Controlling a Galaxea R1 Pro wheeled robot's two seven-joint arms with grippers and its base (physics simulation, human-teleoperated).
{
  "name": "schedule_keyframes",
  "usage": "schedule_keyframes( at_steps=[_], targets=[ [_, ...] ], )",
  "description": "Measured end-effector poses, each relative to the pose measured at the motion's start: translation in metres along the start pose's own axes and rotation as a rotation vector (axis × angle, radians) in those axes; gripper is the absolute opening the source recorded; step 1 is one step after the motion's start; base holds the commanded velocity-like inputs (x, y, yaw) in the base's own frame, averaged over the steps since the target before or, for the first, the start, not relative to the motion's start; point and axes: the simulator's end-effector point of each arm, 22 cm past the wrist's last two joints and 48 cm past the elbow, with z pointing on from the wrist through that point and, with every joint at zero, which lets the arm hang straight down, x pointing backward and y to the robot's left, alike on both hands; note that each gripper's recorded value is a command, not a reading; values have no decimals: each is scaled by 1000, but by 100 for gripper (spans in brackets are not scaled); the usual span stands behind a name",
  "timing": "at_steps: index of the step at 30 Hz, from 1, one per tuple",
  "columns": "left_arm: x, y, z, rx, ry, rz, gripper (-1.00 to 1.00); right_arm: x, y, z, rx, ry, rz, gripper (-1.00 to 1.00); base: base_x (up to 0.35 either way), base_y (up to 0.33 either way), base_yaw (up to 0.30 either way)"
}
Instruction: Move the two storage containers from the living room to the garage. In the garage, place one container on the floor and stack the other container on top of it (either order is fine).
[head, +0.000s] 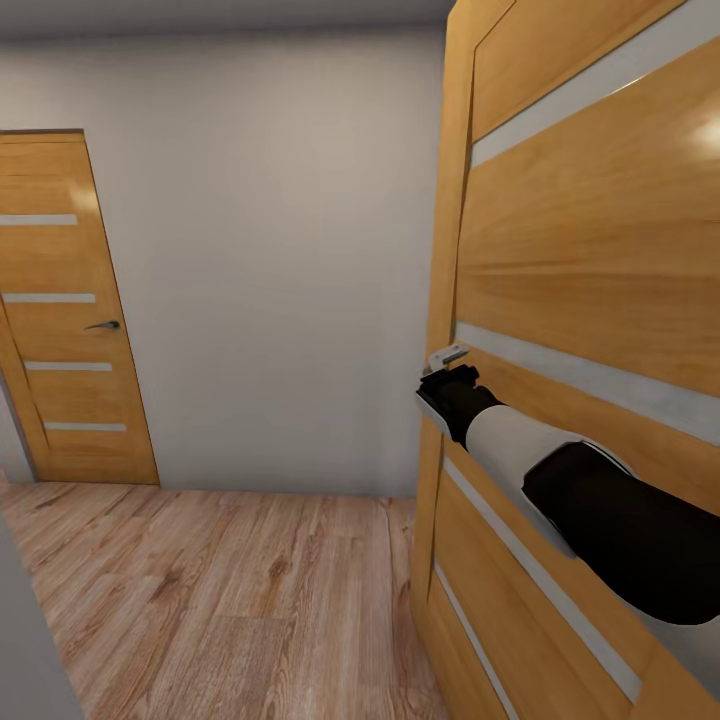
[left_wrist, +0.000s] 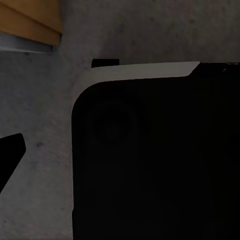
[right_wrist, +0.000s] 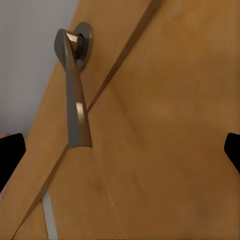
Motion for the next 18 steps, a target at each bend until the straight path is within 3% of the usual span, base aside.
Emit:
schedule_keyframes(
  at_steps=[18],
  targets=[
    [0, 0, 0, 0, 0, -1, 100, 3, 7, 1, -29, 3, 4, 100, 0, 0, 0]
  ],
)
